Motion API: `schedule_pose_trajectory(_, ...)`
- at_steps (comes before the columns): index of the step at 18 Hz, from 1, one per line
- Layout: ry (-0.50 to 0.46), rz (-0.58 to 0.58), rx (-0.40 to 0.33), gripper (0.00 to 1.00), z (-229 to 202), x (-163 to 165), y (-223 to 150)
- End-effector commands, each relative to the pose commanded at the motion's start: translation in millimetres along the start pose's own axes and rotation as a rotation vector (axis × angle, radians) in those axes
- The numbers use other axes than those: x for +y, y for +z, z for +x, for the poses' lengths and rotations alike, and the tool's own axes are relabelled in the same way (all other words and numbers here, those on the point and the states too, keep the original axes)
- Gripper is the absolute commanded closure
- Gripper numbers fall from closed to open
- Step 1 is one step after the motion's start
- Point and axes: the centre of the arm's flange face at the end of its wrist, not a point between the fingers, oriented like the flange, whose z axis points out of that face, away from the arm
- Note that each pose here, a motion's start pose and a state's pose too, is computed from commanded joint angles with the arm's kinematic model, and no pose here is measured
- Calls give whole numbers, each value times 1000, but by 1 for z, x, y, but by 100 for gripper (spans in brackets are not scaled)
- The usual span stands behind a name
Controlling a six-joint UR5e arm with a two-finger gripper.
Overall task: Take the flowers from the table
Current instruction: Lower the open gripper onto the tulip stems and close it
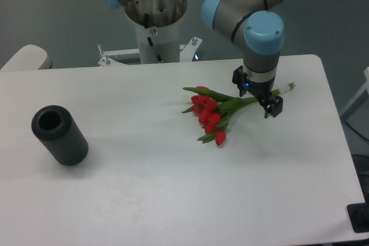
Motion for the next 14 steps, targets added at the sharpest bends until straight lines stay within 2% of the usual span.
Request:
schedule_pose_trajectory(2, 68, 3, 21, 0, 7, 7, 12)
schedule_pose_trajectory(6, 55, 5, 22, 0, 10, 11, 30)
schedule_pose_trajectory(14, 30, 24, 78, 0, 29, 7, 54)
